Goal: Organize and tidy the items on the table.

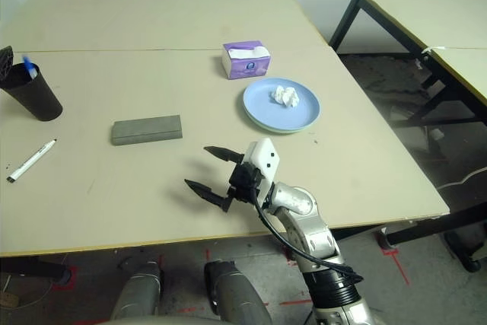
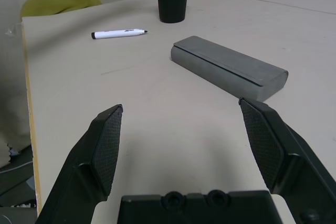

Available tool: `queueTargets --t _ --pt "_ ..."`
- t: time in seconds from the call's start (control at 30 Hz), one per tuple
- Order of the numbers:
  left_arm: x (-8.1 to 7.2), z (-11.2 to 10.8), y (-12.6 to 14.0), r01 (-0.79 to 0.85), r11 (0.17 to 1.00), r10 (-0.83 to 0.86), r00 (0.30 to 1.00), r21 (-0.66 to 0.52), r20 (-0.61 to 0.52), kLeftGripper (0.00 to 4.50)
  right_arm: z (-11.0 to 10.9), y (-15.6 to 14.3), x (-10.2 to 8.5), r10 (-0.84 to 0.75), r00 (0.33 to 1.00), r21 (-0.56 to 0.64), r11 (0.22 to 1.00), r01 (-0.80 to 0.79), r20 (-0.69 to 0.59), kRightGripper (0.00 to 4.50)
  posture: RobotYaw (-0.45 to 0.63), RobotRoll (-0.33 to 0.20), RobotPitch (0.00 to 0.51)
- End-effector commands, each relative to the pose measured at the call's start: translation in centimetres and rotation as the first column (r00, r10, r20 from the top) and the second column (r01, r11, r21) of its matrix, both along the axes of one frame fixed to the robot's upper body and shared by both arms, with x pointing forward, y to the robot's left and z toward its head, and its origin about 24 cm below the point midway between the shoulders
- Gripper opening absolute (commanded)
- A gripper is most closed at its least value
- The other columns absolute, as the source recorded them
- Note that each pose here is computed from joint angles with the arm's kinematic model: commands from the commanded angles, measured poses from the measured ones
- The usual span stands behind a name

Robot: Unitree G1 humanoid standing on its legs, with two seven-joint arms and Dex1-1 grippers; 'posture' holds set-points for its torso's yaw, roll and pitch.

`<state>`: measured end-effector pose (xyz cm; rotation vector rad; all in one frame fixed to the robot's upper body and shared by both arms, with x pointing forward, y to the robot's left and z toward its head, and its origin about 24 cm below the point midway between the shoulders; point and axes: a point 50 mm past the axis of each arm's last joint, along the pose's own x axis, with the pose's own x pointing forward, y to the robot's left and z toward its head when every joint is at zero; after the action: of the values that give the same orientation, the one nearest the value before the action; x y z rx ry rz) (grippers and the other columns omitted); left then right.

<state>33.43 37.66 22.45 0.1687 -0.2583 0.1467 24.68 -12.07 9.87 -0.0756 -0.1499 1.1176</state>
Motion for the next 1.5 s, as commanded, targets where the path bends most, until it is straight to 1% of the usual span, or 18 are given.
queueTargets --t 0.03,0.13,0.2,0.23,0.3,0.43,0.5,0.57,0.67,0.77,0.87,0.93,1.0,1.1,1.23,1.33,1.5 --pt "-0.4 -0.1 0.5 -0.011 1.000 0.011 1.000 -0.007 -0.001 4.47 -0.1 0.2 0.0 0.003 1.000 0.002 1.000 -0.003 -0.008 4.50 -0.03 0.000 0.160" --pt "-0.8 0.4 0.9 0.008 1.000 -0.008 1.000 -0.007 -0.003 4.47 -0.1 0.1 0.0 -0.001 1.000 0.004 1.000 0.002 -0.007 4.50 -0.03 0.000 0.160" --pt "-1.4 0.7 1.3 0.057 0.998 -0.057 0.998 -0.005 -0.019 4.47 -0.1 -0.3 0.1 -0.003 1.000 -0.001 1.000 0.003 -0.004 4.50 -0.03 0.000 0.162" --pt "-1.9 0.8 1.5 0.096 0.995 -0.095 0.994 0.004 -0.046 4.47 -0.1 -0.5 0.1 -0.002 1.000 -0.006 1.000 0.002 0.000 4.50 -0.03 0.000 0.163" --pt "-3.1 1.0 2.2 0.156 0.987 -0.152 0.983 0.029 -0.106 4.47 -0.1 -0.8 0.1 0.012 1.000 -0.021 1.000 -0.012 0.012 4.50 -0.02 0.000 0.163" --pt "-5.9 1.7 3.2 0.285 0.958 -0.271 0.934 0.028 -0.234 4.47 -0.1 -0.9 -0.1 0.083 0.996 -0.029 0.996 -0.082 0.042 4.50 -0.01 0.000 0.162" --pt "-7.4 2.0 3.4 0.342 0.940 -0.315 0.886 0.022 -0.341 4.47 -0.1 -0.7 -0.3 0.139 0.988 -0.036 0.990 -0.137 0.065 4.50 0.00 0.000 0.161" --pt "-8.8 1.9 3.6 0.371 0.928 -0.328 0.824 0.003 -0.463 4.47 -0.2 -0.4 -0.5 0.202 0.976 -0.055 0.979 -0.197 0.085 4.50 0.01 0.000 0.162" --pt "-10.7 1.4 3.5 0.395 0.919 -0.323 0.711 -0.026 -0.625 4.47 -0.5 0.2 -0.5 0.271 0.957 -0.076 0.962 -0.264 0.102 4.50 0.03 0.000 0.163" --pt "-12.0 0.4 3.2 0.408 0.912 -0.299 0.580 -0.047 -0.757 4.47 -0.5 0.6 -0.2 0.290 0.951 -0.071 0.956 -0.284 0.109 4.50 0.04 0.000 0.163" --pt "-12.9 -1.0 2.8 0.400 0.914 -0.266 0.480 -0.061 -0.836 4.47 -0.5 1.0 0.0 0.295 0.949 -0.068 0.955 -0.289 0.113 4.50 0.03 0.000 0.164" --pt "-13.0 -2.2 2.7 0.376 0.925 -0.230 0.434 -0.057 -0.871 4.47 -0.4 1.1 0.0 0.296 0.948 -0.066 0.955 -0.290 0.114 4.50 0.03 0.000 0.165" --pt "-12.7 -3.2 2.6 0.358 0.933 -0.211 0.435 -0.047 -0.876 4.47 -0.4 1.1 -0.1 0.295 0.949 -0.065 0.955 -0.289 0.113 4.50 0.02 0.000 0.166" --pt "-11.8 -4.1 2.3 0.350 0.937 -0.189 0.453 -0.022 -0.871 4.47 -0.5 1.1 -0.3 0.290 0.951 -0.068 0.956 -0.284 0.107 4.50 0.01 0.000 0.165" --pt "-9.9 -5.6 1.8 0.324 0.946 -0.164 0.499 0.007 -0.851 4.47 -0.6 0.9 -0.7 0.281 0.955 -0.075 0.959 -0.275 0.098 4.50 -0.01 0.000 0.165" --pt "-8.4 -6.7 0.9 0.332 0.943 -0.187 0.529 -0.001 -0.828 4.47 -0.5 0.8 -0.8 0.268 0.959 -0.079 0.962 -0.261 0.096 4.50 -0.02 0.000 0.165" --pt "-7.0 -8.0 0.0 0.341 0.940 -0.211 0.542 -0.016 -0.813 4.47 -0.3 0.8 -0.9 0.255 0.962 -0.081 0.965 -0.248 0.096 4.50 -0.04 0.000 0.163"
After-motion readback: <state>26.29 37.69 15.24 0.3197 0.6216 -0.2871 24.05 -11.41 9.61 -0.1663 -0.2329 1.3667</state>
